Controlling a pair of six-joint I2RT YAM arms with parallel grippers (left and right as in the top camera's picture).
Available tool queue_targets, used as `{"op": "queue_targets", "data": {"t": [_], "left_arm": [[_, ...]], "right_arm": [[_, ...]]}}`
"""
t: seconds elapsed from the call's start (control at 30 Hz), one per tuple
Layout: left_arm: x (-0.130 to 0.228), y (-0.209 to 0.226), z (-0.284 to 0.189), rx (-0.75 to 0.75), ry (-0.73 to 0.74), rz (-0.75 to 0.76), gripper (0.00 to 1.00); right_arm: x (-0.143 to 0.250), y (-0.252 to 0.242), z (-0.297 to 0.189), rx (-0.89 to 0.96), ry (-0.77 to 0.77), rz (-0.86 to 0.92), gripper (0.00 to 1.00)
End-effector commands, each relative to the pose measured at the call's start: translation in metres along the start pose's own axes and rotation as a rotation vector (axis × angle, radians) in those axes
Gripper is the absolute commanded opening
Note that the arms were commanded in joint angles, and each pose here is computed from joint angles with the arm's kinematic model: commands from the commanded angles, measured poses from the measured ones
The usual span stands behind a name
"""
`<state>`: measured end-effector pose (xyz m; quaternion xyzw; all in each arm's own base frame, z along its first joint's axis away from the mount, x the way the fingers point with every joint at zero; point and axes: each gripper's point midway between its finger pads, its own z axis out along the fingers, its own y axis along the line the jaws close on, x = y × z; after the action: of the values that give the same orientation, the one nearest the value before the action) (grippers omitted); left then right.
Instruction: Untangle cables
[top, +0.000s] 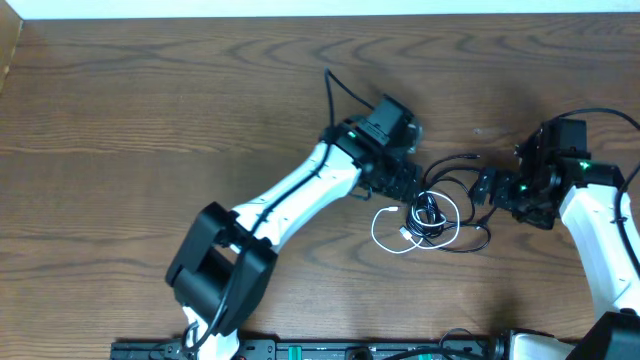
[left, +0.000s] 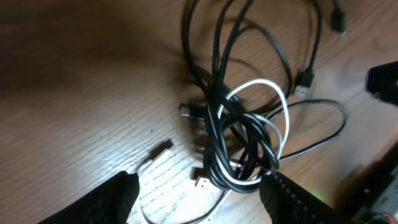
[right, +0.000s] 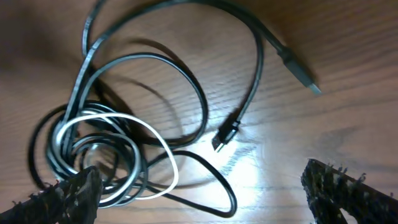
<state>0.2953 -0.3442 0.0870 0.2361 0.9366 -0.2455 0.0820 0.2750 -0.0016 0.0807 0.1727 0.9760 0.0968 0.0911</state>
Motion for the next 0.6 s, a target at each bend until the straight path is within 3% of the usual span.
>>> {"op": "queue_targets", "data": {"t": [0.0,0.3,0.4,0.43,0.5,0.57], "left_arm": [[0.007,0.009,0.023,-0.065,0.036,-0.017,0.68],[0.013,0.017,0.042,-0.075,0.07,-0.025,0.65],[0.008,0.023,0.04,-0.082,0.056,-0.035,0.28],[0.008,0.026,0.039,-0.093,0.053,-0.038,0.2],[0.006,0.034,0.038,-0.129,0.045,-0.043,0.19],[0.006,0.045,0.036,-0.182,0.038,-0.048,0.1]], "right_arm": [[0.005,-0.007,0.005,0.023,0.011,0.019,0.99],[0.011,-0.007,0.011,0.018,0.025,0.015,0.99],[0.01,-0.007,0.012,0.016,0.02,0.014,0.99],[0.01,-0.006,0.012,0.013,0.019,0.014,0.99],[0.01,-0.006,0.012,0.012,0.019,0.013,0.99],[0.01,-0.006,0.012,0.012,0.019,0.013,0.99]]}}
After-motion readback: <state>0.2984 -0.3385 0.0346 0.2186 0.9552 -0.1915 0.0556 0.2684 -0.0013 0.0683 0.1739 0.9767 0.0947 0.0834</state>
